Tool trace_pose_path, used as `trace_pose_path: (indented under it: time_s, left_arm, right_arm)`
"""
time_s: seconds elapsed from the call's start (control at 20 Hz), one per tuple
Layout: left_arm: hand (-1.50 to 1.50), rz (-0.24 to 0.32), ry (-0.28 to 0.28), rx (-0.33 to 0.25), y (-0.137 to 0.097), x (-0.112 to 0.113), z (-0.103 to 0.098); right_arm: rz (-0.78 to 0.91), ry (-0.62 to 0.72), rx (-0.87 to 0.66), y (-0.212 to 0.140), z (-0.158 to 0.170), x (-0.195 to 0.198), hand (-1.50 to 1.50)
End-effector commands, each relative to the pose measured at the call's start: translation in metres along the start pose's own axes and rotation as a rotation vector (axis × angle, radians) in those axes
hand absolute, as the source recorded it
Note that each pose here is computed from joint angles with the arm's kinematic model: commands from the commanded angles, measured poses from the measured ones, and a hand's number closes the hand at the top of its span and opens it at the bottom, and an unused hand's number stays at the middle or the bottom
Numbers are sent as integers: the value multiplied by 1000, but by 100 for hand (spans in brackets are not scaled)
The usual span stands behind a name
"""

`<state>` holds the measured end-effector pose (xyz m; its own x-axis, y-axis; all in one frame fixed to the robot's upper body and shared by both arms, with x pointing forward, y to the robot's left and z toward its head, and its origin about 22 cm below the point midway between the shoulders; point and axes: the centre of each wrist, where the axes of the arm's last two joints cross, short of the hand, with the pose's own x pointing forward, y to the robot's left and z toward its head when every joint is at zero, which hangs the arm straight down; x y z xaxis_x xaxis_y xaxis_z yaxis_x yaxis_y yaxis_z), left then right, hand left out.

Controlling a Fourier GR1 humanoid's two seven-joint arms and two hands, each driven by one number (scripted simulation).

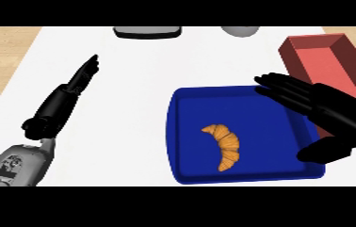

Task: Pick the croissant from the tray and place it in the cardboard box

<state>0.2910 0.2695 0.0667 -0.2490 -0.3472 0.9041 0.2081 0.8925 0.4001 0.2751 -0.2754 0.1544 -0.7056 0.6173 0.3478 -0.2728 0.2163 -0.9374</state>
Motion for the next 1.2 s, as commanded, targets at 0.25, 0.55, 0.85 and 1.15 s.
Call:
trace_pose_path:
  time_s: [0.25, 0.55, 0.85, 1.15]
  left_arm:
    - [0, -3, 8, -4, -12, -5, 2]
    - [0, 2, 7, -17, 8, 10, 4]
    - [0, 11, -5, -5, 8, 0, 4]
    - [0, 10, -9, -5, 0, -5, 6]
  right_arm:
    - [239, 108, 227, 18, -26, 88, -150]
    - [252, 192, 303, 45, -40, 125, -150]
    - [216, 249, 353, 61, -46, 107, -150]
    - [296, 303, 352, 85, -59, 122, -150]
